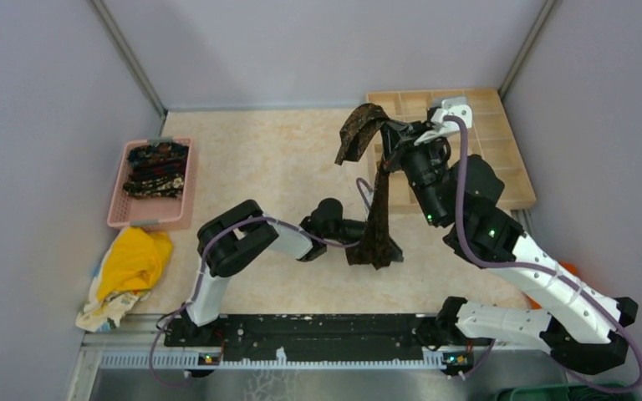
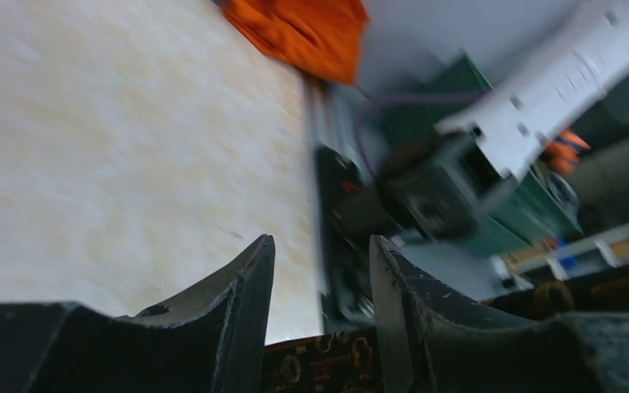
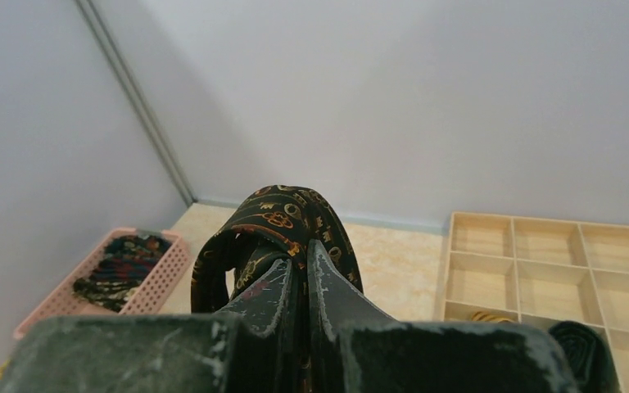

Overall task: Roll the ties
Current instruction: Flatten out the tie at the center of the board.

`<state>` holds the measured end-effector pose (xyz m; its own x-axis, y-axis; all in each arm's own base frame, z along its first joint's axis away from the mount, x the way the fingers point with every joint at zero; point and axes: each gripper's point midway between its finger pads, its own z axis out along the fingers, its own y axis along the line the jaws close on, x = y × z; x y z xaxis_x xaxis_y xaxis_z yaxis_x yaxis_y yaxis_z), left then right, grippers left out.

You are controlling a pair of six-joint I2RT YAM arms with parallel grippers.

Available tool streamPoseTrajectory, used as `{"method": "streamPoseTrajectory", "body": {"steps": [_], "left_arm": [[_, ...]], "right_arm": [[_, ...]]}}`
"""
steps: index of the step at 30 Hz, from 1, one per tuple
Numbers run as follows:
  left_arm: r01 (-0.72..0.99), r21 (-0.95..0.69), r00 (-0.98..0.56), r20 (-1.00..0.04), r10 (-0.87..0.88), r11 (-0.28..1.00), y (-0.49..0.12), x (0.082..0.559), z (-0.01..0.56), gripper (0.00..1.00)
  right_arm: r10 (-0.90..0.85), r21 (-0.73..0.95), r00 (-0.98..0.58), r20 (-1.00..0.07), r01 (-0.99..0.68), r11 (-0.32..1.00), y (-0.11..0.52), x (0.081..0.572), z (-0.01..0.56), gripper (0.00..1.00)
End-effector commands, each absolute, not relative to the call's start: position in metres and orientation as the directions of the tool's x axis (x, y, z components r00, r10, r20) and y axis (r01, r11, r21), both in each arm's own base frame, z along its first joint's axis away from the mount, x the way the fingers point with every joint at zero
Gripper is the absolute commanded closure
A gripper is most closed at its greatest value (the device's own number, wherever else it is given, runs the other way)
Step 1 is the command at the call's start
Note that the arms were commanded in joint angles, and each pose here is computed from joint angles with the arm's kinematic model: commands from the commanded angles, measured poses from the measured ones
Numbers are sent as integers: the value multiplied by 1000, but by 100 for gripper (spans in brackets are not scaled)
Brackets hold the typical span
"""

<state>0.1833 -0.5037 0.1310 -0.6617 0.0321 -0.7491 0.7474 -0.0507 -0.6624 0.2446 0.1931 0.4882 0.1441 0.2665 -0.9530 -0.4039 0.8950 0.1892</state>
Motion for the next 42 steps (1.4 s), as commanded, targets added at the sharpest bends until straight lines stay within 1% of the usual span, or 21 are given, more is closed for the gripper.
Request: {"method": "streamPoseTrajectory", "body": {"steps": [1,4,5,6,8,9,13,16,21,26,29,31,36,40,42], "left_arm": [[571,-731,-677,-677,290,-373,-455,91,131,48],[492,-728,-663,-669,337,-477,-415,54,138,50],[458,-747,-670,-647,365,-482,-405,47,140,50],[441,-756,-663,-638,392,-483,-398,39,139,52],[435,-761,-652,-635,415,-482,-384,25,138,53],[445,-751,-645,-646,407,-487,-378,20,140,53],[439,-776,-669,-618,412,-452,-365,13,135,55],[441,-774,-668,-621,410,-454,-363,11,136,57],[452,-743,-638,-656,403,-494,-358,6,149,59],[468,-690,-580,-711,397,-553,-346,-2,165,58],[470,-678,-565,-723,398,-565,-343,-5,167,58],[469,-686,-570,-716,402,-557,-341,-6,164,58],[464,-704,-582,-700,415,-538,-336,-9,156,59],[468,-705,-590,-698,406,-533,-335,-11,157,61],[467,-703,-585,-701,409,-537,-333,-13,156,62]], "right_arm": [[248,200,158,-956,-268,942,172,253,495,100],[208,189,132,-969,-141,972,161,265,475,100],[188,178,120,-975,-90,980,156,268,469,100],[156,153,99,-983,-38,988,151,271,461,100],[117,121,58,-991,66,991,141,275,446,100],[108,111,35,-994,104,988,137,276,436,100],[35,14,-69,-997,284,959,110,278,395,100],[-5,-75,-192,-981,361,930,88,283,356,100],[-61,-241,-390,-919,433,869,64,284,299,100],[-138,-460,-588,-797,444,769,53,283,249,100],[-179,-593,-699,-693,411,692,50,278,225,100],[-201,-660,-773,-601,340,670,53,275,204,100],[-203,-713,-873,-443,206,670,59,269,160,100],[-225,-646,-912,-344,55,761,85,270,117,100],[-242,-644,-924,-295,5,765,91,268,101,100]]}}
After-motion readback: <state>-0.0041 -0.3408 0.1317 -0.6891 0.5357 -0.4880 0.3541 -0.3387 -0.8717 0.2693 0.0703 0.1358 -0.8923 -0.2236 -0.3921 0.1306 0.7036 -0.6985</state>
